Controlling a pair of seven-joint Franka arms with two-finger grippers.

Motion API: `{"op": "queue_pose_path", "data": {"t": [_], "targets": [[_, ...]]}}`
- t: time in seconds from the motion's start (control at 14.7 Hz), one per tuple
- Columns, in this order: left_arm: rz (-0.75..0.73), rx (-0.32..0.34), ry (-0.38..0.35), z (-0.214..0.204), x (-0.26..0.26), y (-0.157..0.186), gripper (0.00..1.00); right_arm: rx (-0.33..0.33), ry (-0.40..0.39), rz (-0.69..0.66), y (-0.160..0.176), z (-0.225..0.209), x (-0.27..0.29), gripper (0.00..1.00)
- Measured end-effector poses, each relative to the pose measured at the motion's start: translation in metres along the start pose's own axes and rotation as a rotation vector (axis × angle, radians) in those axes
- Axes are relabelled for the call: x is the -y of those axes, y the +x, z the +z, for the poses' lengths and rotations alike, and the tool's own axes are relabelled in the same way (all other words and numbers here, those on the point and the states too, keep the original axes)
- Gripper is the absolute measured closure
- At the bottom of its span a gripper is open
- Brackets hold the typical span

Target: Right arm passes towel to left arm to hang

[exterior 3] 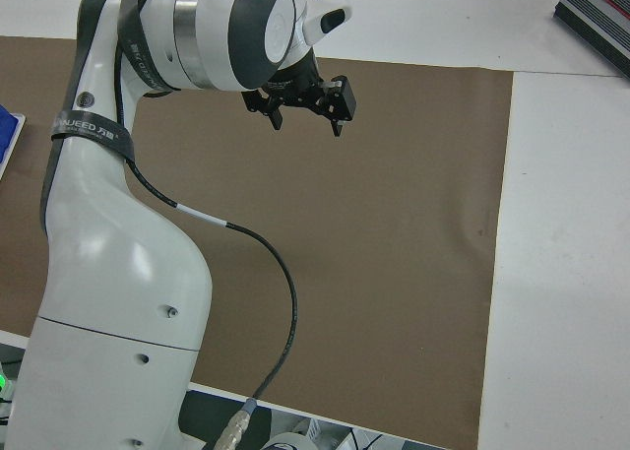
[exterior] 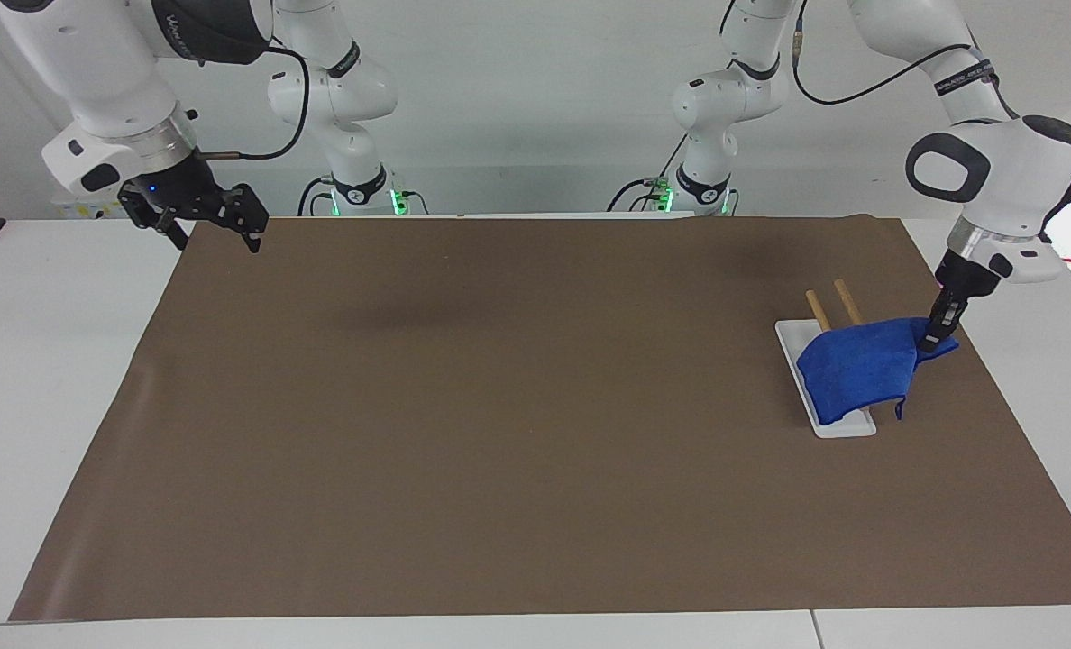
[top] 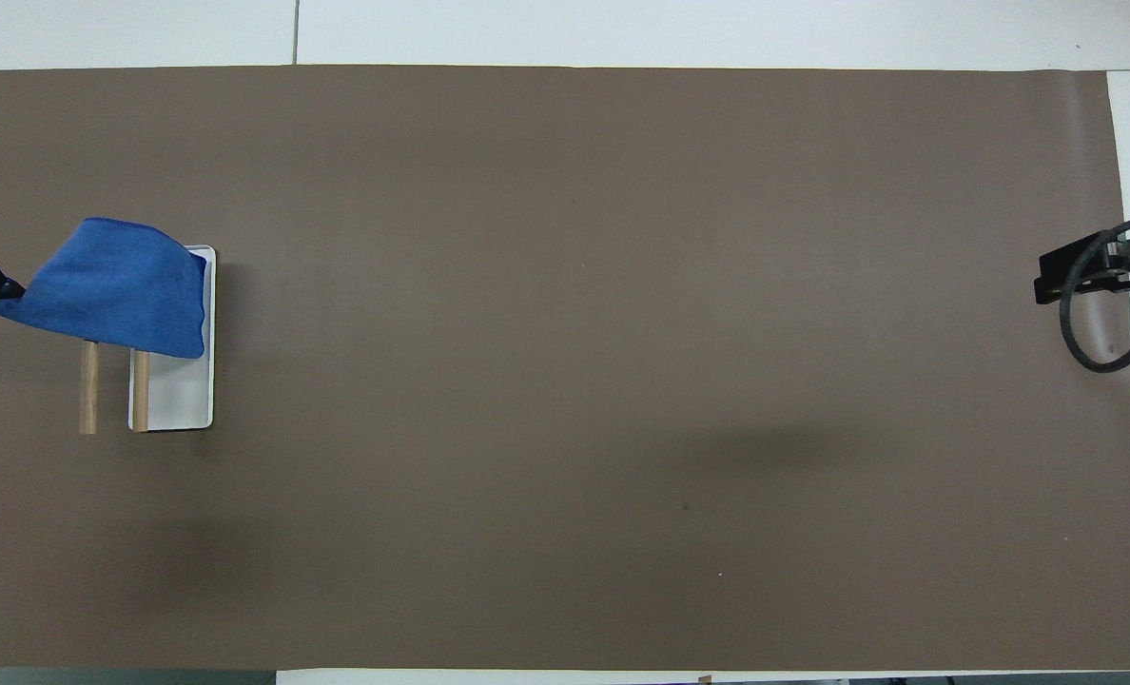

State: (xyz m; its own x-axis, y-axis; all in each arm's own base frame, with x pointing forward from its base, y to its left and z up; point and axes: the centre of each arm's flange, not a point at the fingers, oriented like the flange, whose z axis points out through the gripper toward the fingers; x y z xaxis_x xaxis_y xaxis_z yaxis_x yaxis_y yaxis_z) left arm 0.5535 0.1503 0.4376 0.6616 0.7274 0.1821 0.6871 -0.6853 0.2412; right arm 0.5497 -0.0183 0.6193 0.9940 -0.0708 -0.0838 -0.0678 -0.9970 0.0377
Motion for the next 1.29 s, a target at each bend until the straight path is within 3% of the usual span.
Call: {"op": "queue_pose_path", "data": {"t": [0.34, 0.54, 0.61, 0.88, 1.29], "targets": [[0.044, -0.031, -0.034, -0.018, -0.032, 0.005, 0.36, 0.001, 0.005, 0.018, 0.000, -0.001, 0.003, 0.00], [0.135, -0.011, -0.044, -0.044, -0.064, 0.008, 0.04, 0.009, 0.007, 0.019, 0.000, 0.001, 0.004, 0.00], [0.186, -0.006, -0.048, -0.053, -0.076, 0.008, 0.00, 0.012, 0.009, 0.019, 0.000, 0.002, 0.004, 0.00], [0.454, -0.005, -0.030, -0.065, -0.125, -0.016, 0.00, 0.015, 0.011, 0.021, -0.001, 0.003, 0.004, 0.00], [0.641, 0.135, 0.009, -0.096, -0.190, -0.074, 0.00, 0.016, 0.011, 0.021, -0.001, 0.003, 0.004, 0.00]]}}
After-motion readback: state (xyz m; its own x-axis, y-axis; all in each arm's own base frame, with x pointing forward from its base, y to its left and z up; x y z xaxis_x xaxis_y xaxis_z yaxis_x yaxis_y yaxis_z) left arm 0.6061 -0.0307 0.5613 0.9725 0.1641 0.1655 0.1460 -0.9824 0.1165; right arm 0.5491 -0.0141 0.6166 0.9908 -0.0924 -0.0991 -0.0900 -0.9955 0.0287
